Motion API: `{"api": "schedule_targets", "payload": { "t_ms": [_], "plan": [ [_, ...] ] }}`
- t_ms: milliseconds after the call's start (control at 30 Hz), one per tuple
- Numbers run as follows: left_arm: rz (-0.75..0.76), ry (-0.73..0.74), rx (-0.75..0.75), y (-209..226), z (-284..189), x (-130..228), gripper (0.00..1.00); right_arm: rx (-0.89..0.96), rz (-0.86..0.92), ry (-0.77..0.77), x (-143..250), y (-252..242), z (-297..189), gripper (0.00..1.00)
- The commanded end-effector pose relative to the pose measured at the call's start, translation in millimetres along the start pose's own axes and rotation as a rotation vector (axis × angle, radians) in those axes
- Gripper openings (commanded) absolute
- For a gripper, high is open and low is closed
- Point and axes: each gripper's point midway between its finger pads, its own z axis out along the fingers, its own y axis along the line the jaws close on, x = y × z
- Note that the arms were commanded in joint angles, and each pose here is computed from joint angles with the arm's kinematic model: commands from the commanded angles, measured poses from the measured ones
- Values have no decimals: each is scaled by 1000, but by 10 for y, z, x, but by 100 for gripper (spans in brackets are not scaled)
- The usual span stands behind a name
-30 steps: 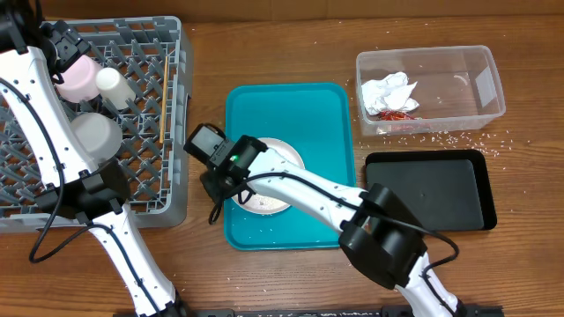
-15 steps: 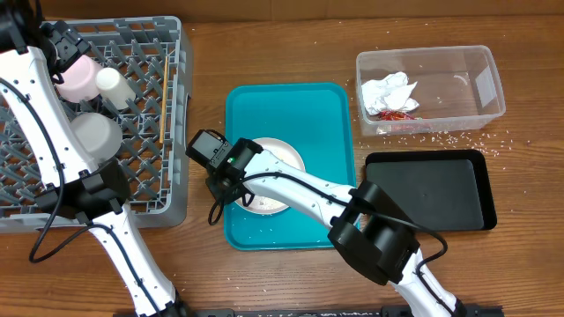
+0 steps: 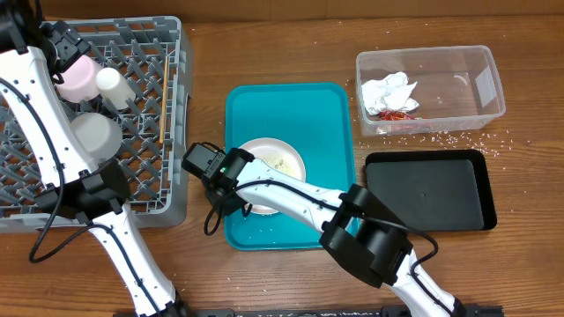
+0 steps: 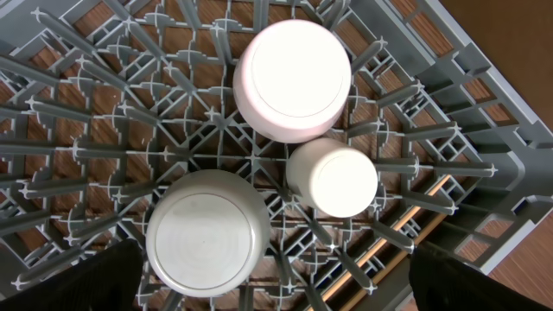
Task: Sort waste into correct bins and load items into the dishwasher
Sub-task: 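Grasp the large plate's rim with the right gripper, then lift the plate with right gripper and tip it over the clear bin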
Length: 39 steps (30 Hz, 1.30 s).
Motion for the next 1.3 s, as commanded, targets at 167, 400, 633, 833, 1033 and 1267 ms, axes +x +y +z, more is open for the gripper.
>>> {"api": "schedule_targets", "payload": {
  "t_ms": [167,400,633,833,1033,1267],
  "plan": [
    [21,-6,-8,1,-30,3,100,92,-1,-7,32,-172,149,28],
    [21,-6,-6,-2,-30,4,100,166,57,-58,-57,-310,138,19],
    [20,0,5,-20,-30,14,100,197,145,-128,-191,-366,113,8],
    [20,0,5,-20,-30,14,100,239,209,-186,-285,-448,80,4],
    [20,0,5,-20,-30,14,100,261,209,-203,-315,-486,65,4],
    [20,0,5,-20,-30,14,100,290,134,-210,-361,-511,3,4]
  ]
}}
